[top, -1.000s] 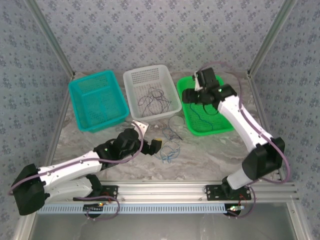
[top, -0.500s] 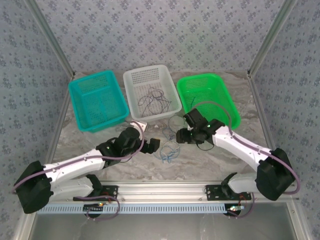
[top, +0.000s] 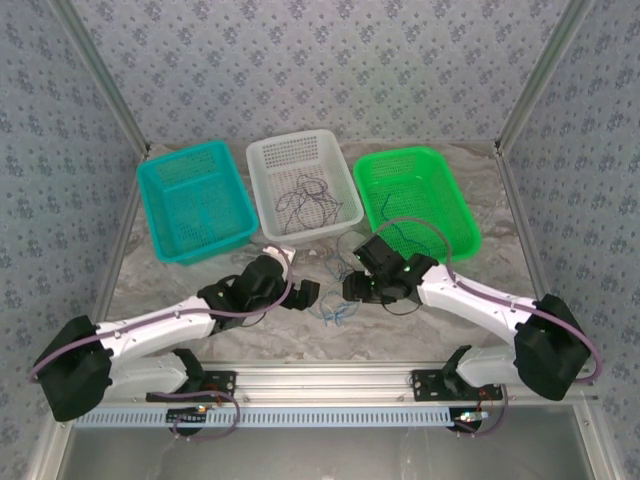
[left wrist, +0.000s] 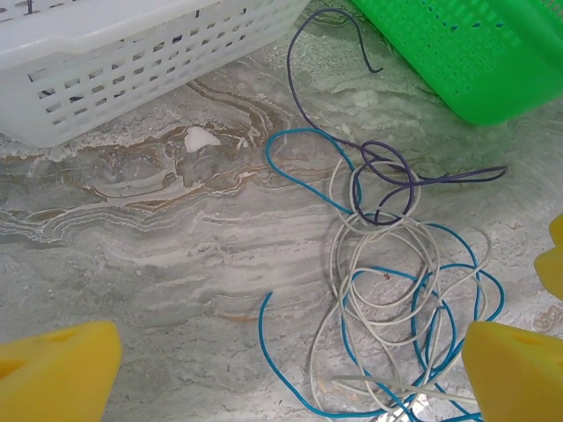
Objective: Untangle the cables
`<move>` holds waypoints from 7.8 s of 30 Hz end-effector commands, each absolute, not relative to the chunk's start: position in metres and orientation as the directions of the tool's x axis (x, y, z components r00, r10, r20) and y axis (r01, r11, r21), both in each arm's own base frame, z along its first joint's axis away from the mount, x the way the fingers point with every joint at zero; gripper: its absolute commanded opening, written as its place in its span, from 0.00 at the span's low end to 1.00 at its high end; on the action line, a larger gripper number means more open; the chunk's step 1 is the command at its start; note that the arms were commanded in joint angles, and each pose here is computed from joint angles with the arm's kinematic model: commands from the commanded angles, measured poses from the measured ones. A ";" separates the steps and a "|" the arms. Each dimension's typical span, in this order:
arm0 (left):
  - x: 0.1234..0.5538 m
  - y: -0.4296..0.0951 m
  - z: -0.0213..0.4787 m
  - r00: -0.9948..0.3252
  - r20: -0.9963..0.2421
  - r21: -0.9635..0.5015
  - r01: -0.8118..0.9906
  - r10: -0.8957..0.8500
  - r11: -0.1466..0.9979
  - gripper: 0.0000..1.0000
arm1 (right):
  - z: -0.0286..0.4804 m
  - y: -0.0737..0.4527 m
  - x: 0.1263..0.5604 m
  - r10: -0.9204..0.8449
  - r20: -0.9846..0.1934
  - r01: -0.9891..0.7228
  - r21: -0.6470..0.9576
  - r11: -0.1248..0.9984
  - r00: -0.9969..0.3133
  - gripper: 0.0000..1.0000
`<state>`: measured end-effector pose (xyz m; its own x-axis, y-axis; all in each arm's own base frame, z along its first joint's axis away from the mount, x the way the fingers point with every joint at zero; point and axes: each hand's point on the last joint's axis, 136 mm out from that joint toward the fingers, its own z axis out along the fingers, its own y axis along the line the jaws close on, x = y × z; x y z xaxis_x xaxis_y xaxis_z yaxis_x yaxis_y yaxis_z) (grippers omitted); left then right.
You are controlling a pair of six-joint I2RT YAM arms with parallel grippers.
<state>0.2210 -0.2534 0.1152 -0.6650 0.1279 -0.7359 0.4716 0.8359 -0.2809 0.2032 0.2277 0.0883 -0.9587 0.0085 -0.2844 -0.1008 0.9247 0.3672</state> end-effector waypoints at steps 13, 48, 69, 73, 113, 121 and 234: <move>0.224 -0.259 0.120 -0.667 -0.736 -0.298 0.474 0.117 0.829 0.99 | 0.059 0.248 0.190 0.086 -0.170 0.017 0.374 0.927 -0.982 0.49; 0.221 -0.249 0.113 -0.664 -0.740 -0.291 0.456 0.104 0.841 1.00 | 0.085 0.244 0.201 0.121 -0.257 0.017 0.374 0.927 -0.959 0.00; 0.214 -0.241 0.051 -0.910 -0.410 -0.439 0.141 -0.058 0.887 0.69 | 0.104 0.216 0.205 0.141 -0.349 0.019 0.330 0.944 -0.927 0.45; 0.209 -0.246 0.035 -0.946 -0.319 -0.427 0.093 -0.054 0.900 0.64 | 0.105 0.214 0.204 0.139 -0.355 0.016 0.330 0.944 -0.924 0.47; 0.220 -0.292 0.000 -0.983 -0.182 -0.181 0.064 0.031 0.981 0.23 | 0.102 0.150 0.207 0.242 -0.395 0.052 0.435 0.899 -0.886 0.55; 0.230 -0.286 0.011 -0.963 -0.267 -0.180 0.075 0.025 0.981 0.00 | 0.103 0.147 0.205 0.235 -0.393 0.052 0.423 0.905 -0.889 0.56; 0.235 -0.216 0.143 -0.775 -0.619 -0.402 0.177 -0.124 0.898 0.99 | 0.240 0.117 0.364 -0.018 -0.627 -0.181 0.198 0.963 -0.779 0.87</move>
